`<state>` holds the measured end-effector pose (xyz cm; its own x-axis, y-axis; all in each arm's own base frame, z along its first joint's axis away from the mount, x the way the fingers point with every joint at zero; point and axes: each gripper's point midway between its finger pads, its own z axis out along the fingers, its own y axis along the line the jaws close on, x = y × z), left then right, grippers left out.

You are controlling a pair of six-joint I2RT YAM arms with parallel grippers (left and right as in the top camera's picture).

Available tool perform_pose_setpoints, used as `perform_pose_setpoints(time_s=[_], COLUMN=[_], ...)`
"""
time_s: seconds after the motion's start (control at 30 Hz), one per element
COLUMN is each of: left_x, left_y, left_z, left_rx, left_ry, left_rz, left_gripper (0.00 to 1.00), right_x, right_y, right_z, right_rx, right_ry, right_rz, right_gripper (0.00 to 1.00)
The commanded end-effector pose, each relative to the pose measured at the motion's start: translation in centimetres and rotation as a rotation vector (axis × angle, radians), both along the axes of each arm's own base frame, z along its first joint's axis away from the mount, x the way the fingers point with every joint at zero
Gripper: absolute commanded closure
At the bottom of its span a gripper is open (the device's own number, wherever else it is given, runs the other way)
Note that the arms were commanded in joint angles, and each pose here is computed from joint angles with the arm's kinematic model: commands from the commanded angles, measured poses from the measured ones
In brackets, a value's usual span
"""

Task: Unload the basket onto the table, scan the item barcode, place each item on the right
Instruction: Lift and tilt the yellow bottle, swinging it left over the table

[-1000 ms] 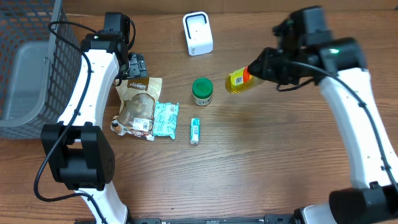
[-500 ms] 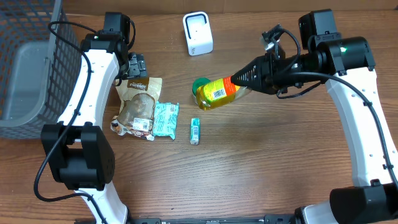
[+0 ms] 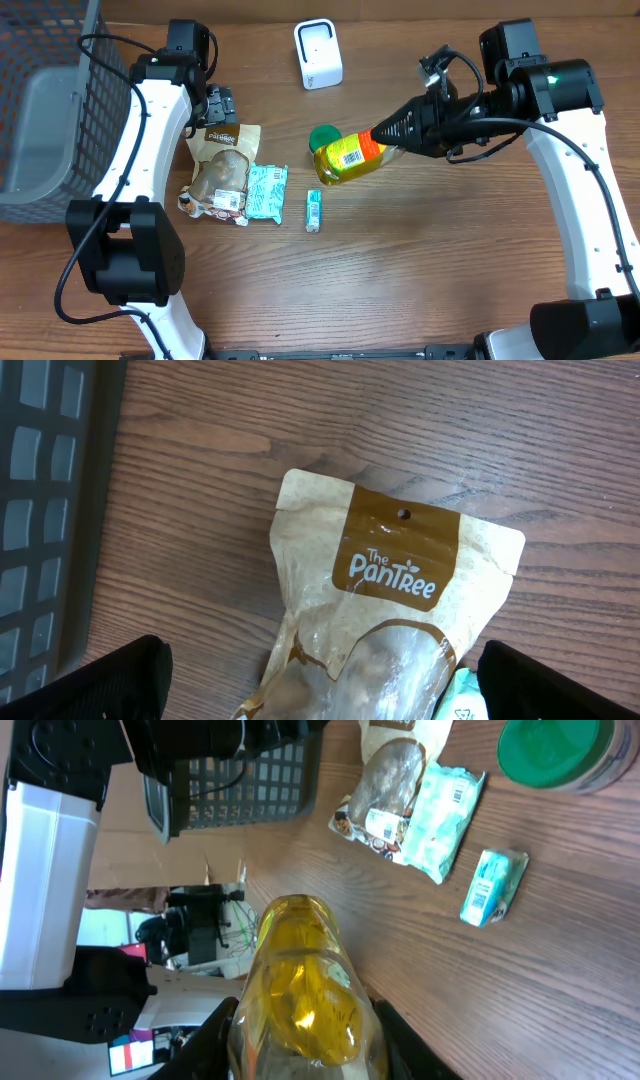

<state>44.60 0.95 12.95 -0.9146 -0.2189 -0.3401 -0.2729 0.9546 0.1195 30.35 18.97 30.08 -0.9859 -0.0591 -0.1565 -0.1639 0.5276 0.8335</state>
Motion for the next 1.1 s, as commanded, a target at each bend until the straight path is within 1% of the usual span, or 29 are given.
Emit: perform_pose_setpoints(time_s=[0.0, 0.1, 0.33, 0.7, 0.9, 1.07], left_x=[0.3, 0.3, 0.3, 0.3, 0.3, 0.3], left_y=[0.1, 0.1, 0.1, 0.1, 0.1, 0.1], left_z=[0.7, 0.7, 0.7, 0.7, 0.7, 0.7], left_rx=[0.018, 0.018, 0.018, 0.018, 0.018, 0.018], left_ry=[-0.019, -0.019, -0.019, -0.019, -0.019, -0.019], left_rz=[0.002, 0.002, 0.002, 0.002, 0.002, 0.002], left_gripper=[0.0, 0.01, 0.0, 0.0, 0.0, 0.0], right_x=[-0.8, -1.7, -3.1, -6.0, -6.5, -6.4], right_y=[0.5, 0.3, 0.6, 4.1, 5.2, 5.3], right_z=[1.2, 0.9, 0.7, 0.0, 0.1, 0.1], right_rx=[0.042, 0.035, 0.027, -0.018, -0.014, -0.011], right_ry=[-0.026, -0.03, -0.015, -0.028, -0.05, -0.064], right_rz=[0.04, 0.073, 0.121, 0.263, 0.302, 0.304], right_gripper=[0.87, 0.89, 0.9, 0.9, 0.91, 0.91])
